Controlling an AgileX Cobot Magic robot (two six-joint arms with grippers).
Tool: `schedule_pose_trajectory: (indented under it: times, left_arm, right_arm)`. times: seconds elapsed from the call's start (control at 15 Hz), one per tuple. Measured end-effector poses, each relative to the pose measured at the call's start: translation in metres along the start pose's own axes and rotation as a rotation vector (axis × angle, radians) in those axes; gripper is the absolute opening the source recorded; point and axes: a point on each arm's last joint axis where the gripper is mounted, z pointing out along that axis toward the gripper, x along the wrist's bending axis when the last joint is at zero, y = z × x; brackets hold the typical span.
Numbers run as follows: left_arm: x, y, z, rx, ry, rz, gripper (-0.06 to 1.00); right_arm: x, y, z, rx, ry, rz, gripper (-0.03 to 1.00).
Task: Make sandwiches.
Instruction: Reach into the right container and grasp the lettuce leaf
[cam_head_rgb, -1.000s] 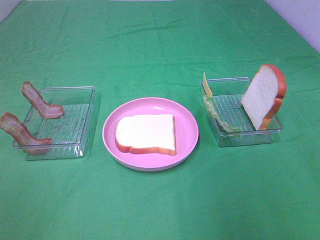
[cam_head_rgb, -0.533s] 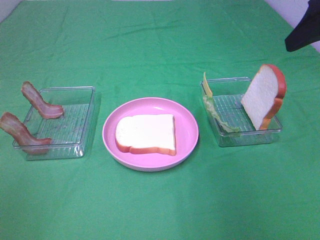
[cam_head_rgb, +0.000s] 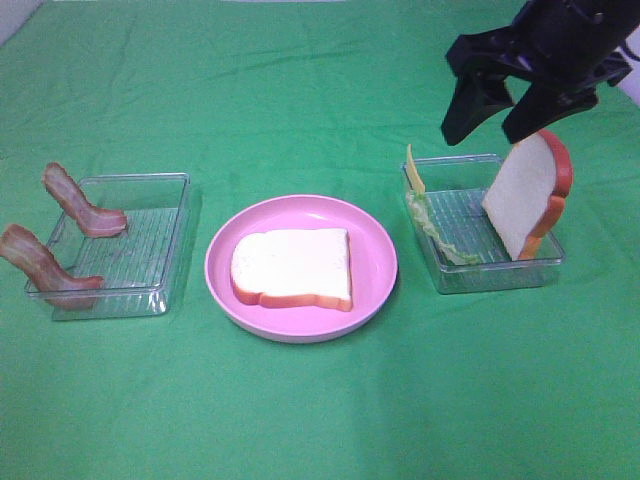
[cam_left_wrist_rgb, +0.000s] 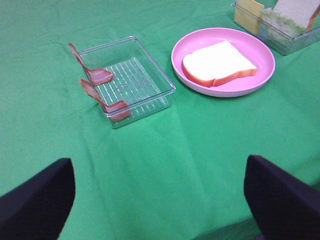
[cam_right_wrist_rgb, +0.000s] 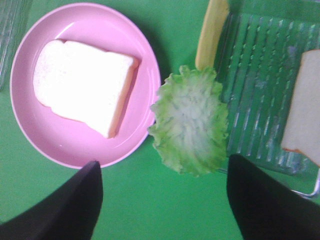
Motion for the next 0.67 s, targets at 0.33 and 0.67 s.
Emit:
schedule_pose_trajectory:
  times: [0.33, 0.67]
  left_arm:
    - [0.000, 0.000, 0.000, 0.000, 0.000, 0.000, 0.86]
    - [0.000, 0.000, 0.000, 0.000, 0.000, 0.000, 0.86]
  right_arm:
    - [-0.004, 0.010, 0.062, 0.178, 0.001, 0.044, 0.66]
    - [-0.016, 0.012, 0.102, 0.223, -0.014, 0.068, 0.66]
